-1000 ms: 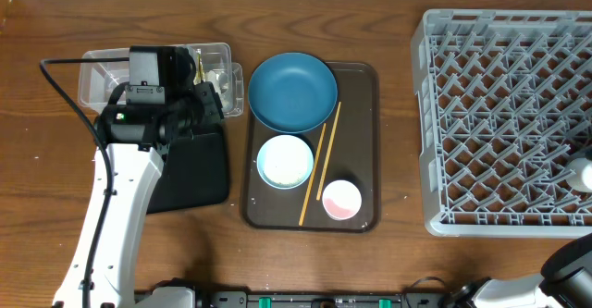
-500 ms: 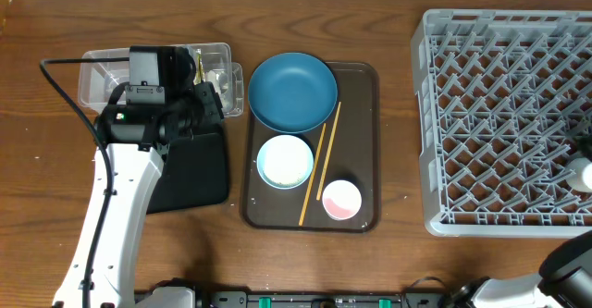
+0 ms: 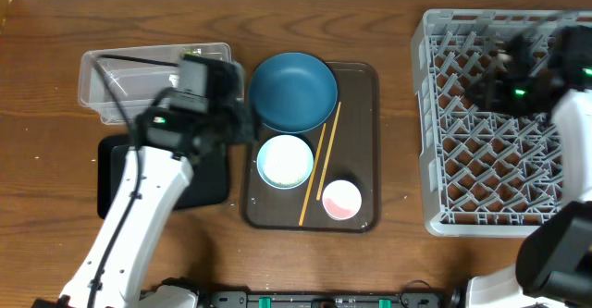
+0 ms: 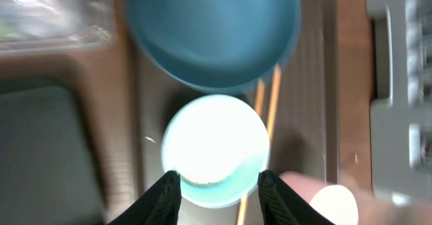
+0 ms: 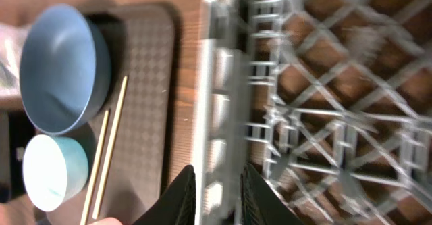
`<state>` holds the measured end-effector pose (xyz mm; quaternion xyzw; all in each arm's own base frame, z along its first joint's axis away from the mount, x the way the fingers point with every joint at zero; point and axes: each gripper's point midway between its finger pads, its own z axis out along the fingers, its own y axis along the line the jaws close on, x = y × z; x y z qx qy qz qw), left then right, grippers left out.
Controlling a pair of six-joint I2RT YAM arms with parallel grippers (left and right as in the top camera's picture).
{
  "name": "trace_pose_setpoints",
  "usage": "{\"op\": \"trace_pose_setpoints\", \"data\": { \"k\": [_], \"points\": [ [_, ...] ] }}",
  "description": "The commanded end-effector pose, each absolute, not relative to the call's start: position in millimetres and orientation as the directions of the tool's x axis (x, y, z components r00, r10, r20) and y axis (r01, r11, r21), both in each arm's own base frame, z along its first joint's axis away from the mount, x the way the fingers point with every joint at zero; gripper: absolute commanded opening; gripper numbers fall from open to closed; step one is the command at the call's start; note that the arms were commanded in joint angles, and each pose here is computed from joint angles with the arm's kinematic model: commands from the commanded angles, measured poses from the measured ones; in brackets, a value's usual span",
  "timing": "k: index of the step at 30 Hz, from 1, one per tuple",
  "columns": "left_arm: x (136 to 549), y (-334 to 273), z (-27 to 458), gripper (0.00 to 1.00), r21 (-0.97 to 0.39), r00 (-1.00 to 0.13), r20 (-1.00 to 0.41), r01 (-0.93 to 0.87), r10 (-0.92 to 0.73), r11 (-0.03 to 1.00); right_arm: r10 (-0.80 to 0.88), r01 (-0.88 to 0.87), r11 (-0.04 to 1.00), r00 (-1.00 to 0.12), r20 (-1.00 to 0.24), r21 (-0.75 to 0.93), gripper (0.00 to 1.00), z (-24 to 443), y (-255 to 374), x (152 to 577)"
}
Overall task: Sort waste into correct bins and load items into the dishwasher rack
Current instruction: 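Reach the left gripper to the pink-rimmed cup and grasp it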
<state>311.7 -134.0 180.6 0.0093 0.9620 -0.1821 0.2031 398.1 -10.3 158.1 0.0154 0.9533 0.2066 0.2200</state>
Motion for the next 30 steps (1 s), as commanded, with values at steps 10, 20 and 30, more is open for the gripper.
{"op": "trace_pose_setpoints", "data": {
  "k": [10,20,30],
  "points": [
    [246,-200,103,0.47,-0.275,-0.967,-0.103,0.254,0.234,0.927,0.101,0.003,0.973,-0.905,-0.414,0.230,0.88,147,25,413],
    [222,-235,79,0.64,-0.276,-0.934,-0.047,0.354,0.355,0.894,0.014,-0.170,0.917,-0.890,-0.455,0.360,0.95,160,58,413],
    [212,-248,61,0.63,-0.264,-0.922,-0.003,0.374,0.387,0.889,0.024,-0.156,0.917,-0.896,-0.443,0.366,0.91,158,58,411]
  ]
}}
